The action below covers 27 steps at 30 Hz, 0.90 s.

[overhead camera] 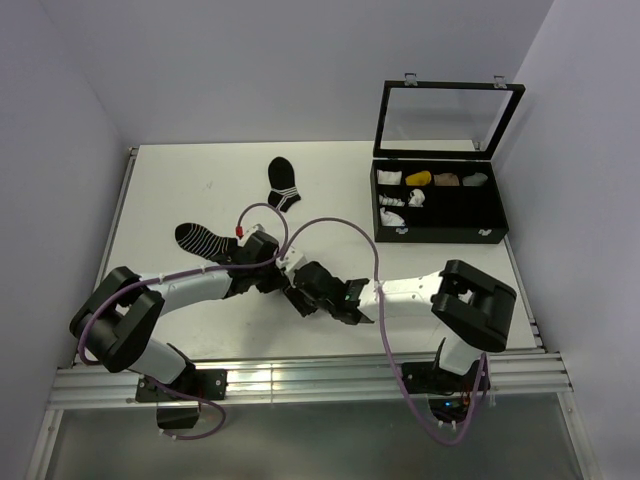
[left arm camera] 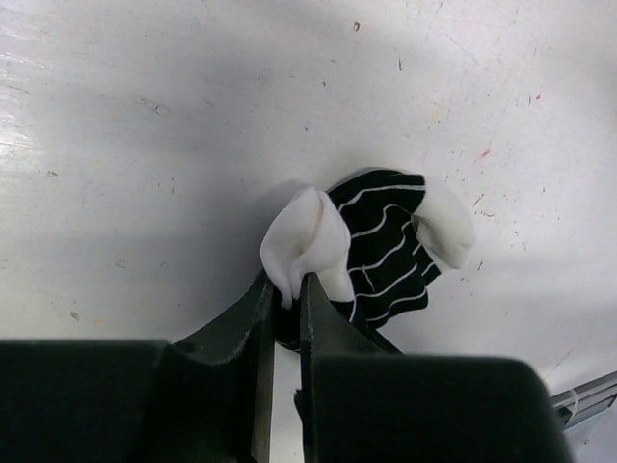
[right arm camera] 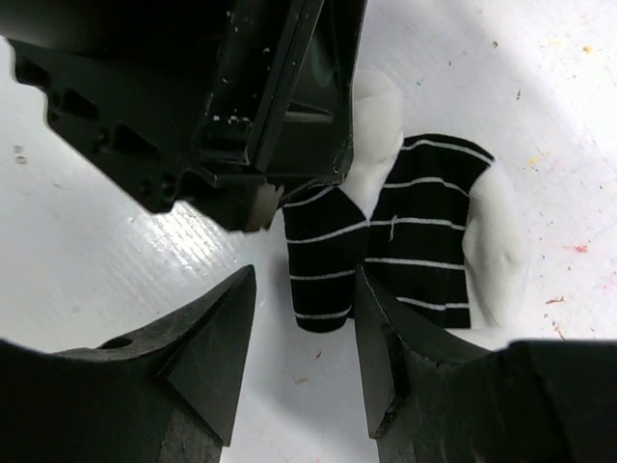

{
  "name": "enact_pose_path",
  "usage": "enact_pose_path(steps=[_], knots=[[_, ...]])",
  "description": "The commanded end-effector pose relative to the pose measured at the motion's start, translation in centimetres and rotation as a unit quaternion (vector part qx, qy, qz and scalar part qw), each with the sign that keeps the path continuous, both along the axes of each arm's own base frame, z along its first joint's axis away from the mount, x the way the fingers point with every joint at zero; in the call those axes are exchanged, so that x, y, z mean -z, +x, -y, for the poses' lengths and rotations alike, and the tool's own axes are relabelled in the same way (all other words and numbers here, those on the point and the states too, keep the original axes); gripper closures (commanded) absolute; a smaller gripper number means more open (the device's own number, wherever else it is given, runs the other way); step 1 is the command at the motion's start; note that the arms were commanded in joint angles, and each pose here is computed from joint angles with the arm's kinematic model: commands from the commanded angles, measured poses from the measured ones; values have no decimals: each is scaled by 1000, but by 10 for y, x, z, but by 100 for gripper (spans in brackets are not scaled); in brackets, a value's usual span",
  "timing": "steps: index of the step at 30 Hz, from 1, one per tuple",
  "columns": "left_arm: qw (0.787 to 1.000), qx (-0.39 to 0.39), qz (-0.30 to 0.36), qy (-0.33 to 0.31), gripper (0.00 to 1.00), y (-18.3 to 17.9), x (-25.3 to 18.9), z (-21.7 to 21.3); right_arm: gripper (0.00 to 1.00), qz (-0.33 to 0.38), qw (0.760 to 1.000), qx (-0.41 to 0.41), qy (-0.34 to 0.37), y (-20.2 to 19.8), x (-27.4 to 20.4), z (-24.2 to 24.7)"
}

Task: Roll the socks
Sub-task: Roll the sock at the center of the board.

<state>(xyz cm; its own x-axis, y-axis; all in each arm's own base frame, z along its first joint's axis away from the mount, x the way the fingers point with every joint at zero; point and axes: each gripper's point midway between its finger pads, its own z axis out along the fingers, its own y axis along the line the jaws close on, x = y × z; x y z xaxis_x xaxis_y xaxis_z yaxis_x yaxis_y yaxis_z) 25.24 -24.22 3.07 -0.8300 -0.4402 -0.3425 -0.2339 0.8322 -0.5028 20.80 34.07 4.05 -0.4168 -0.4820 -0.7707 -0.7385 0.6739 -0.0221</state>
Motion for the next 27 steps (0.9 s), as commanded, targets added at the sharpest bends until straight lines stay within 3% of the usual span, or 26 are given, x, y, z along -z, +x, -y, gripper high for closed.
enact_pose_path(steps=[1,7,10,14,17,18,21,23,27], knots=[[1000,12,4,6,99,1,-5,3,48,36,999,-2,6,11,-11,-15],[1000,12,3,1,99,1,-6,5,58,32,999,5,-23,12,9,-12],[1000,12,4,-4,99,0,-7,5,69,26,999,12,-37,12,20,-7],[1000,5,6,-9,96,-1,-10,4,100,22,999,20,-33,11,20,-3],[1000,-5,13,-12,78,0,-13,1,100,8,1000,17,-14,7,15,-3],[1000,-9,15,-11,65,-1,-12,-2,100,-9,1000,10,-4,4,15,-3],[999,-24,26,-19,45,-1,-17,-6,100,-47,998,19,23,7,12,0],[998,-41,38,-27,35,1,-24,-9,100,-84,995,10,55,0,9,-1],[995,-73,57,-31,26,1,-30,-22,100,-151,983,8,107,-2,6,2]])
